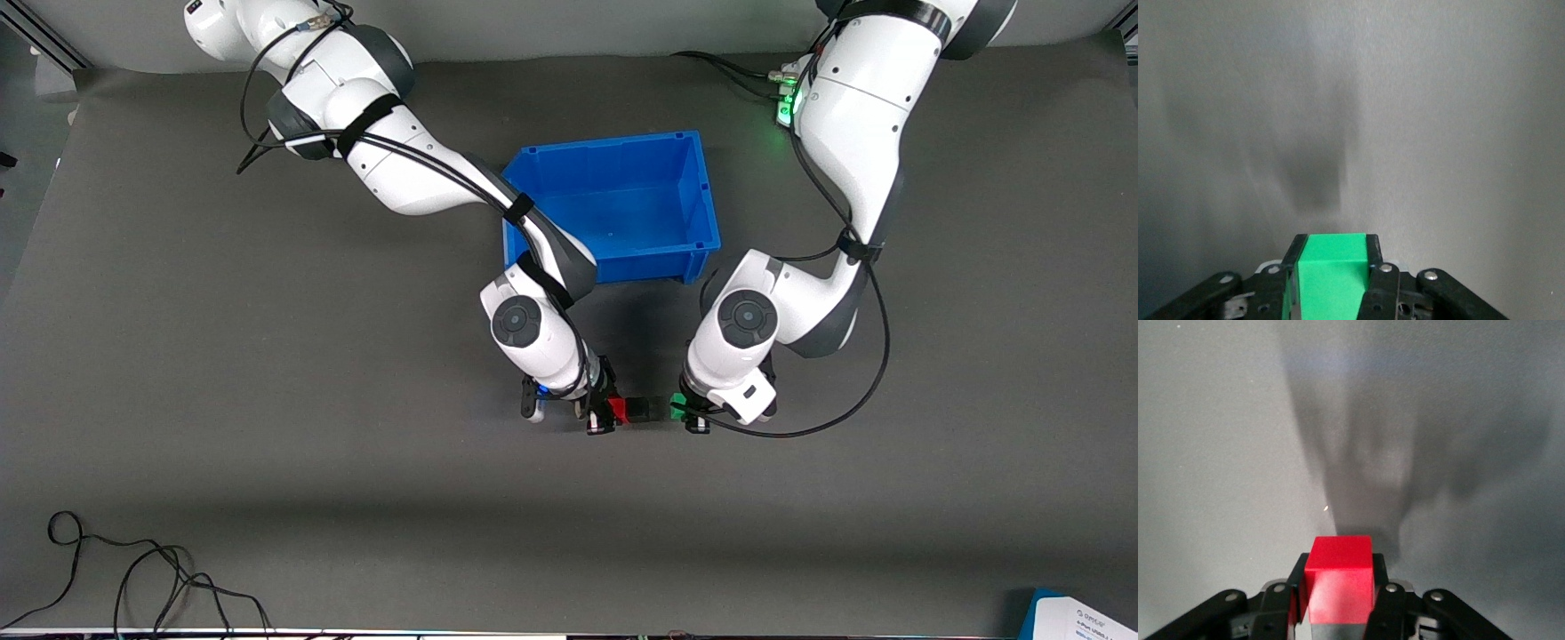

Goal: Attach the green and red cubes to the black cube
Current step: 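Press the green cube against the black cube with the left gripper, then open the left gripper and lift it away from the cubes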

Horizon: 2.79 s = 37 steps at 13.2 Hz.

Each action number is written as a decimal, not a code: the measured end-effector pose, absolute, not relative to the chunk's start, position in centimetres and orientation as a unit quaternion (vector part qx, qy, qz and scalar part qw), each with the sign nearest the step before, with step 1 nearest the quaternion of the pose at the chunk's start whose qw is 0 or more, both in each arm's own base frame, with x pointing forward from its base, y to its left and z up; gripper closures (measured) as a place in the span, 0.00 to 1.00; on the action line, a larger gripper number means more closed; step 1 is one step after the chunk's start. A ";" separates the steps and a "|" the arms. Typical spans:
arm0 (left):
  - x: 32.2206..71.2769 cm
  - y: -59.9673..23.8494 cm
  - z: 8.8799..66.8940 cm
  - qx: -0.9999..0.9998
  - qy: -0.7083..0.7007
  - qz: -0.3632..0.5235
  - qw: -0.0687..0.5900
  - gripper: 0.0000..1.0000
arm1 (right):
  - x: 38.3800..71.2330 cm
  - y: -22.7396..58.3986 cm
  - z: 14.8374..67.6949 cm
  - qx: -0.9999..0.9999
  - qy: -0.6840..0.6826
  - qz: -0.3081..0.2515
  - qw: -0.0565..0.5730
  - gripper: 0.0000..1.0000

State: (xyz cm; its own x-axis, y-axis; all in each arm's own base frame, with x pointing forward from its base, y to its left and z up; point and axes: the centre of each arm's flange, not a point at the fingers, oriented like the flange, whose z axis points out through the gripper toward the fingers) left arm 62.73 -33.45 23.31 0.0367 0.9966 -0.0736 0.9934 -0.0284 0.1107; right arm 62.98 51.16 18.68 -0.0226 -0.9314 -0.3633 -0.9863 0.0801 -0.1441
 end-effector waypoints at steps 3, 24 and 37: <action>62.7 -34.2 22.9 0.717 0.693 0.011 0.066 0.63 | 62.9 51.1 18.2 -0.671 0.715 0.075 0.182 0.61; 62.7 -36.7 21.2 0.727 0.683 0.011 0.069 0.21 | 62.9 51.0 16.8 -0.664 0.720 0.074 0.189 0.61; 71.1 -24.4 33.4 0.749 0.660 0.043 0.042 0.00 | 63.9 50.9 19.8 -0.679 0.705 0.047 0.201 0.00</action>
State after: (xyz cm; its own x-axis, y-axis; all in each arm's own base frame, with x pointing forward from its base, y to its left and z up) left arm 71.13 -24.35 33.39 0.1249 0.9921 0.0087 0.9849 -0.1250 0.1197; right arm 63.89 50.92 19.79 0.0017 -0.9382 -0.3461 -0.9756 0.0744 -0.2066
